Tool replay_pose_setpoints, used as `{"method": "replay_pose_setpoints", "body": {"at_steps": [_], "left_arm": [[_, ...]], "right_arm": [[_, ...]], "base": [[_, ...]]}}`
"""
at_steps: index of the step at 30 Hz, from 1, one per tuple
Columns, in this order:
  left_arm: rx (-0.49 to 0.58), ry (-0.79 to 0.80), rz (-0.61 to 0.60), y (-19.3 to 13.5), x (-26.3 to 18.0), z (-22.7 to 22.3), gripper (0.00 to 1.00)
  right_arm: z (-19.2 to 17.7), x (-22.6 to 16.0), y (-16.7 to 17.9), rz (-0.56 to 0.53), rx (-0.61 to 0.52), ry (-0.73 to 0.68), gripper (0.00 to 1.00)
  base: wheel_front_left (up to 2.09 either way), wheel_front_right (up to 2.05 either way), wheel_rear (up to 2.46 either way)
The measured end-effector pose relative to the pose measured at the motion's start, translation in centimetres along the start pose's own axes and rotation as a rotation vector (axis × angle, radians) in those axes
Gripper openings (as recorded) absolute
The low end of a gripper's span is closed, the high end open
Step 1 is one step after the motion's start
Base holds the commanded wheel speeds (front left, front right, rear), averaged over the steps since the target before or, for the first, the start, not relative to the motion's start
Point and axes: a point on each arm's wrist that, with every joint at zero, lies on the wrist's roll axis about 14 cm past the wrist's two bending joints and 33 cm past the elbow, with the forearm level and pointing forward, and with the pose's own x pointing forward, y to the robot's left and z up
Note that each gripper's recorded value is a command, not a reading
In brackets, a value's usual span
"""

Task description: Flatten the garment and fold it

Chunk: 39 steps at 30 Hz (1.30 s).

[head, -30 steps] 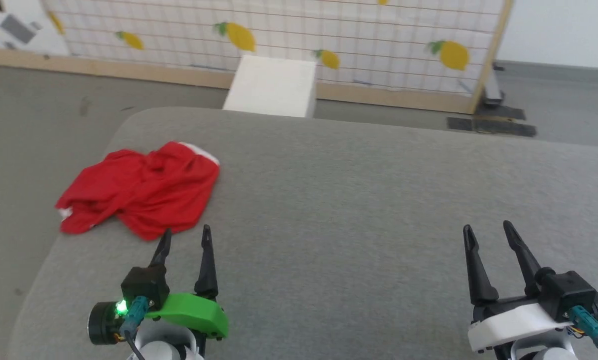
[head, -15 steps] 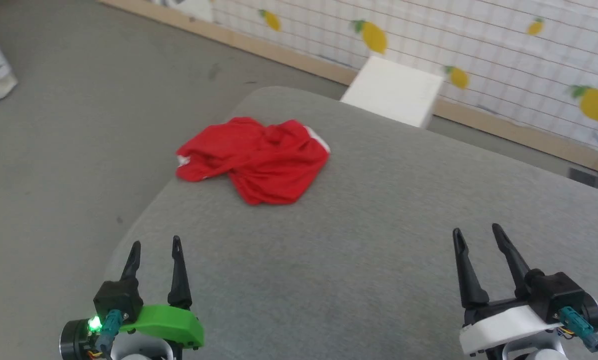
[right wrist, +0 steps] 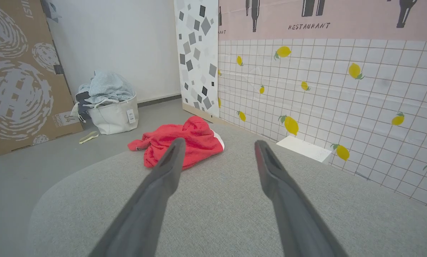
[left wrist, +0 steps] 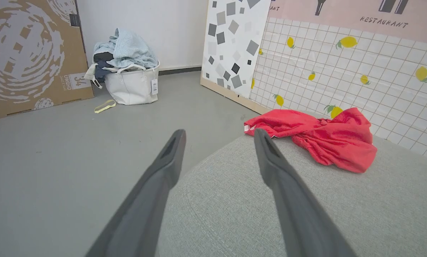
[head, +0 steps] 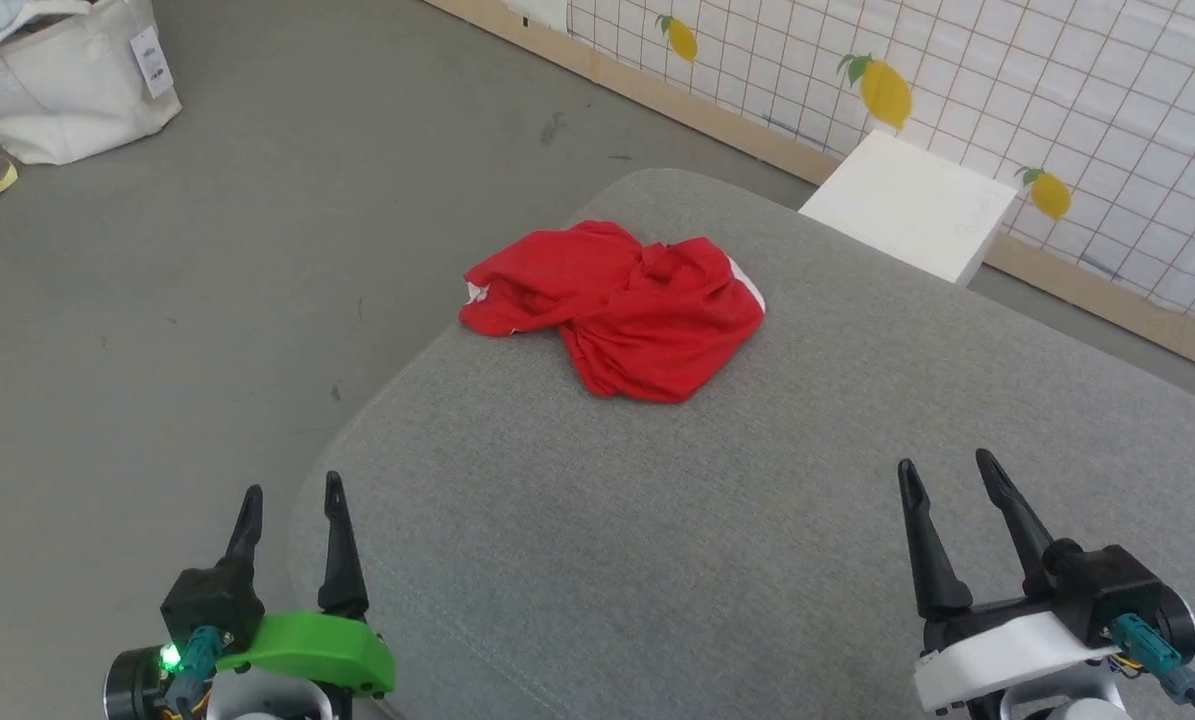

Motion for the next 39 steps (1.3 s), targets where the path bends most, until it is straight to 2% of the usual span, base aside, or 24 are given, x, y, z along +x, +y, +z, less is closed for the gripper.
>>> {"method": "replay_pose_setpoints", "body": {"at_steps": [5,11,16,21,26,31,34,39], "left_arm": [[-0.004,0.006,-0.008,-0.5,0.3,-0.1,1.00],[-0.062,-0.001,-0.028,-1.5,2.3,0.5,1.00],[-0.051,-0.033,-0.082,-3.4,7.9,3.3,1.00],[-0.045,0.011,-0.150,-5.8,14.2,5.0,1.00],[0.073,0.181,-0.236,-9.1,19.7,3.2,1.00],[0.043,0.441,-0.236,-11.8,23.7,-1.6,1.00],[0.027,0.619,-0.216,-13.4,24.7,-5.6,1.00],[0.019,0.913,-0.163,-14.9,23.5,-12.7,1.00]], "right_arm": [[-0.3,-0.2,-0.8,-0.022,0.005,0.006,1.00],[-0.3,0.6,-1.6,-0.036,0.019,-0.011,1.00],[0.7,2.3,-3.0,-0.054,0.016,-0.065,1.00],[0.3,3.2,-5.7,-0.108,0.031,-0.091,1.00],[-1.8,2.7,-9.6,-0.204,0.052,-0.069,1.00],[-3.8,1.5,-13.7,-0.307,0.058,-0.046,1.00],[-5.1,0.2,-16.0,-0.371,0.070,-0.025,1.00],[-6.8,-2.1,-18.5,-0.454,0.097,0.010,1.00]], "base": [[0.00,0.00,0.00],[0.00,0.00,0.00],[0.00,0.00,0.00],[0.00,0.00,0.00],[0.00,0.00,0.00],[0.00,0.00,0.00],[0.00,0.00,0.00],[0.00,0.00,0.00]]}}
